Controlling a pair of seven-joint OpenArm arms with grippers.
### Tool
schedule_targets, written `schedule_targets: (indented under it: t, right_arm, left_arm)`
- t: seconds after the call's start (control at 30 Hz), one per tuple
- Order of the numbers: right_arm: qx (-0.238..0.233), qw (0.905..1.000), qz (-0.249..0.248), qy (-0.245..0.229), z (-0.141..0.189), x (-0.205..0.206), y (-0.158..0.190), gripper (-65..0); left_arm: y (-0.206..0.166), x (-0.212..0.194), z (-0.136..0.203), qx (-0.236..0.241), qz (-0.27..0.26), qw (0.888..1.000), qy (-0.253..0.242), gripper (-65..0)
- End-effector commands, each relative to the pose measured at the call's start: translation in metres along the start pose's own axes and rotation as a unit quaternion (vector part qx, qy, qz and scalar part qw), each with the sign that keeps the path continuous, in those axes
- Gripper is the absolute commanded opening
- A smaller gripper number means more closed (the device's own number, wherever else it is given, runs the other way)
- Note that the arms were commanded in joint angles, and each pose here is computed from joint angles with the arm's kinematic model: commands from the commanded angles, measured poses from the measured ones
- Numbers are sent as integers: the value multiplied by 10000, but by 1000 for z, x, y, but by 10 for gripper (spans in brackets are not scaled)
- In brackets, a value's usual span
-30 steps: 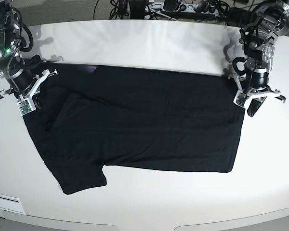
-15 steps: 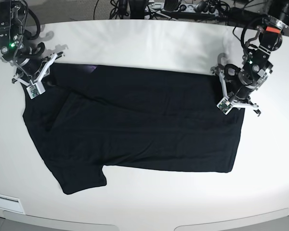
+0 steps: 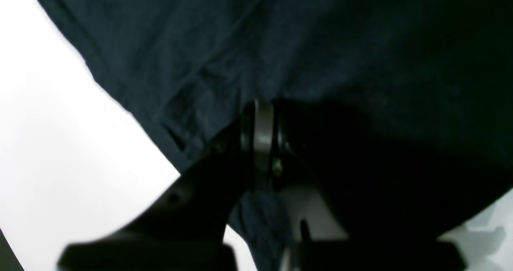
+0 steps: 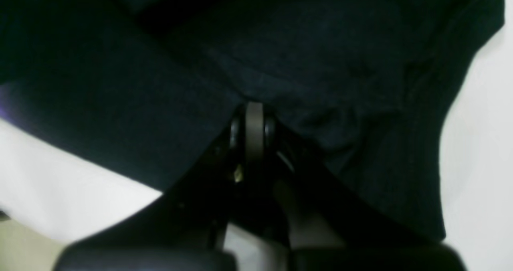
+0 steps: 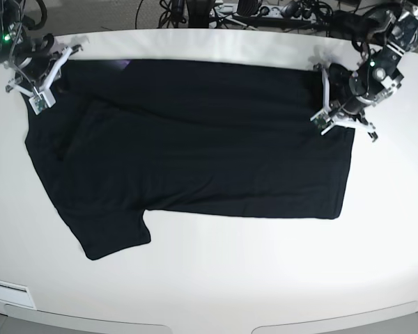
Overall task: Fold the T-shirt properly
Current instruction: 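Regrasp the shirt edge with both grippers and drag it further back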
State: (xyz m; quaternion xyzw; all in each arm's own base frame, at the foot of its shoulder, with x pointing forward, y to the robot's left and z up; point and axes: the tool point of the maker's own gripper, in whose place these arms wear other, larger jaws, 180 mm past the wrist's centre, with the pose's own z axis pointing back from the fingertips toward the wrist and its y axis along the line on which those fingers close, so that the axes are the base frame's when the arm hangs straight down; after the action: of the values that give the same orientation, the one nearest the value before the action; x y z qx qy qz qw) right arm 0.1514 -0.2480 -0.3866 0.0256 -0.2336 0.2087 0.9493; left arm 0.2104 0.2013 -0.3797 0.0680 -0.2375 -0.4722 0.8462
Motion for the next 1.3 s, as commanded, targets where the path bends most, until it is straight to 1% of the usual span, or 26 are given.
schedule_targets:
  t: [0.0, 0.23, 0.47, 0.53, 0.57, 0.7, 0.77, 0.83, 0.93, 1.03, 1.13, 1.2, 1.27]
  right_arm:
    - [-179, 9996, 130, 181, 8, -6, -11, -650]
    - [-234, 9988, 86, 429, 24, -33, -15, -650]
    - [-149, 9978, 53, 641, 27, -49, -8, -650]
    - [-146, 9978, 59, 643, 27, -49, -8, -650]
    - [-149, 9978, 56, 643, 27, -49, -8, -650]
    - [-158, 9975, 47, 687, 27, -51, -9, -650]
    - [-183, 9981, 78, 583, 28, -44, -8, -650]
    - [-267, 9989, 126, 353, 31, -28, -8, -650]
    - [-447, 9987, 228, -3, 37, 0, -10, -650]
    - [-760, 9962, 373, -225, 40, 20, -22, -650]
    - [-1015, 9934, 284, -448, 42, 37, -34, -650]
    - [-1064, 9923, 183, -600, 43, 47, -38, -650]
    - [-1063, 9920, 147, -668, 43, 51, -39, -650]
  left_arm:
    - [-12, -18, 4, -219, -130, 9990, 367, -650]
    - [-44, -44, 14, -596, -294, 9955, 678, -650]
    - [-68, -59, 22, -836, -256, 9921, 903, -650]
    - [-68, -60, 23, -798, -321, 9921, 911, -650]
    - [-66, -61, 22, -735, -369, 9922, 933, -650]
    - [-46, -64, 22, -209, -568, 9926, 1052, -650]
    - [-36, -63, 21, 26, -688, 9919, 1067, -650]
    - [-24, -58, 22, 284, -721, 9918, 1020, -650]
    - [-8, -41, 26, 680, -520, 9932, 794, -650]
    - [0, -24, 32, 887, -374, 9940, 524, -650]
    - [-1, -10, 39, 916, -397, 9945, 311, -650]
    - [0, 0, 43, 972, -449, 9941, 173, -650]
    - [10, 11, 51, 1272, -500, 9906, 1, -650]
